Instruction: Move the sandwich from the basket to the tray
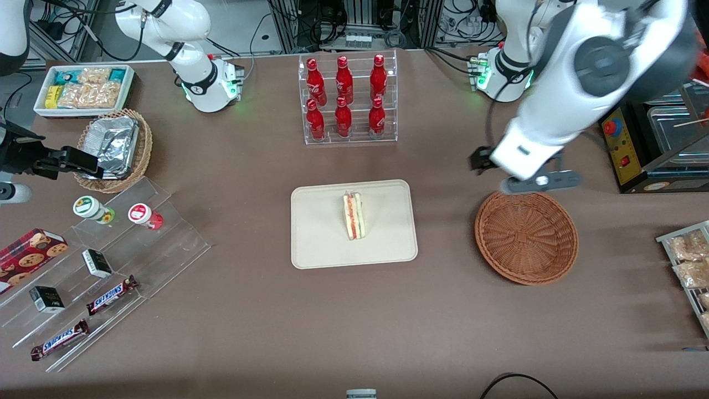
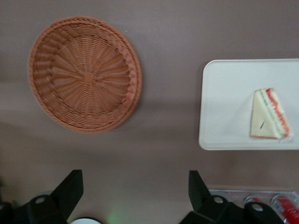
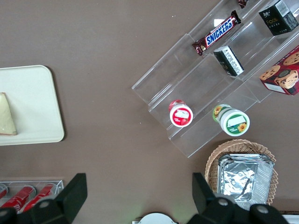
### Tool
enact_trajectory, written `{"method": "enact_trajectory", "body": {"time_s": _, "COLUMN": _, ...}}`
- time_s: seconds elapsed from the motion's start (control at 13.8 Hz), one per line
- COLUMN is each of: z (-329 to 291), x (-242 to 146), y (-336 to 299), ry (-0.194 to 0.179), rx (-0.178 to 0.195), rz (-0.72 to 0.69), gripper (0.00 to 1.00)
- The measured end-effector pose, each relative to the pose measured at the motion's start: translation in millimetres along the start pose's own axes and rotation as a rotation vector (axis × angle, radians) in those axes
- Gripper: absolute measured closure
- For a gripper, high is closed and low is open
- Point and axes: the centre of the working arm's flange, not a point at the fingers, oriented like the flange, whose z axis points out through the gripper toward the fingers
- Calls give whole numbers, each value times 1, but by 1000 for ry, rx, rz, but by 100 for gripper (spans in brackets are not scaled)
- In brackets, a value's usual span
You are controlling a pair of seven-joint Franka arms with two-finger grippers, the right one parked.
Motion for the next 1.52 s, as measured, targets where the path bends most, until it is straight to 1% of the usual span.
{"method": "enact_trajectory", "body": {"time_s": 0.15, "z": -12, "x": -4, "y": -49, "ry": -5, "rx": -5, "rz": 37, "gripper": 0}}
{"method": "enact_trajectory", "body": {"time_s": 0.29, "z": -20, "x": -5, "y": -88, "ry": 1, "rx": -13, "rz": 20, "gripper": 0}}
{"method": "enact_trajectory", "body": {"time_s": 0.44, "z": -24, "x": -7, "y": -117, "ry": 6, "rx": -18, "rz": 29, "gripper": 0}}
{"method": "enact_trajectory", "body": {"time_s": 0.58, "z": -23, "x": -11, "y": -134, "ry": 3, "rx": -21, "rz": 31, "gripper": 0}}
{"method": "enact_trajectory", "body": {"time_s": 0.87, "z": -23, "x": -13, "y": -135, "ry": 6, "rx": -22, "rz": 35, "gripper": 0}}
{"method": "enact_trajectory", "body": {"time_s": 1.09, "z": -25, "x": -5, "y": -134, "ry": 12, "rx": -22, "rz": 39, "gripper": 0}}
{"method": "enact_trajectory", "body": {"time_s": 1.16, "z": -25, "x": -2, "y": -135, "ry": 14, "rx": -15, "rz": 39, "gripper": 0}}
{"method": "enact_trajectory", "body": {"time_s": 1.31, "z": -28, "x": 3, "y": -138, "ry": 23, "rx": 14, "rz": 39, "gripper": 0}}
{"method": "enact_trajectory", "body": {"time_s": 1.52, "z": -39, "x": 4, "y": -140, "ry": 48, "rx": 23, "rz": 36, "gripper": 0}}
